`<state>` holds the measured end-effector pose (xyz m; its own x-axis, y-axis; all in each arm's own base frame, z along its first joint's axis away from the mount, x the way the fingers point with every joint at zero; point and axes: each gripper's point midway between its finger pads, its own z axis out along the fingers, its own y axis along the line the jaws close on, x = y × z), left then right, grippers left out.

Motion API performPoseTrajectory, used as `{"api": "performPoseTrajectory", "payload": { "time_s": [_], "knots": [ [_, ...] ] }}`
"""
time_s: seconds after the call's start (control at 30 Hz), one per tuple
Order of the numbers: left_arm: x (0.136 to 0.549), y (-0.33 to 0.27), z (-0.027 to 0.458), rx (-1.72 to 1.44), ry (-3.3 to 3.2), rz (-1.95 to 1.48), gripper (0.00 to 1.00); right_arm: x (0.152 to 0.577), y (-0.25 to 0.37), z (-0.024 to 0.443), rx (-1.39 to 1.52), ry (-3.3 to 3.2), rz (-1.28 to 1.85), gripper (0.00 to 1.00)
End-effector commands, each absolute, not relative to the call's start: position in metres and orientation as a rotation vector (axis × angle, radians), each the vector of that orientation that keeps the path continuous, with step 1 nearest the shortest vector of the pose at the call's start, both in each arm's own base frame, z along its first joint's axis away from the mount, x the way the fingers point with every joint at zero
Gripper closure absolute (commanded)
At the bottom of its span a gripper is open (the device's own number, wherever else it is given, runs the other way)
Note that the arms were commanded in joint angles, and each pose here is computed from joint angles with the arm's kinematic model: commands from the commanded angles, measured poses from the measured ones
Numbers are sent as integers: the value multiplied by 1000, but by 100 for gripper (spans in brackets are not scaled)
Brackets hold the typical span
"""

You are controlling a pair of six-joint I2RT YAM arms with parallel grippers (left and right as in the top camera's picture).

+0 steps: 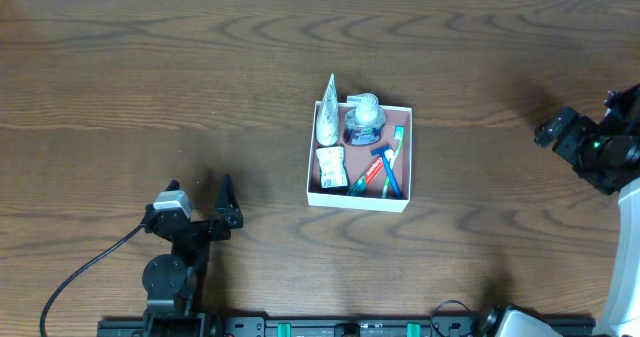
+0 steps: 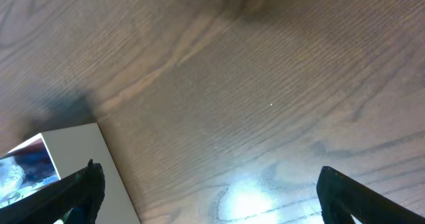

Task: Pack container

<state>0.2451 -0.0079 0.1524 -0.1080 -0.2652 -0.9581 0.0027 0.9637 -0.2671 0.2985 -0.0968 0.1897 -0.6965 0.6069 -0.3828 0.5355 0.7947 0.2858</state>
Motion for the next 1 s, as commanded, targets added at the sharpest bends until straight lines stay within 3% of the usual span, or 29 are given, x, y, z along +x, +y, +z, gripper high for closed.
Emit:
{"api": "performPoseTrajectory", "payload": {
  "time_s": [0.0,0.23,0.5,0.67,0.97],
  "knots": [
    [244,-8,137,-191,1717,-213,2,298,-99,197,864,2494,205,1],
    [244,-8,137,-191,1717,-213,2,295,-85,213,792,2458,208,1],
    [244,-8,137,-191,1718,-213,2,264,-43,250,498,2295,-6,1],
    [244,-8,137,-191,1718,-213,2,257,-21,266,293,2004,47,1],
    [244,-8,137,-191,1718,-213,2,236,17,244,-117,1755,75,1]
  ]
}}
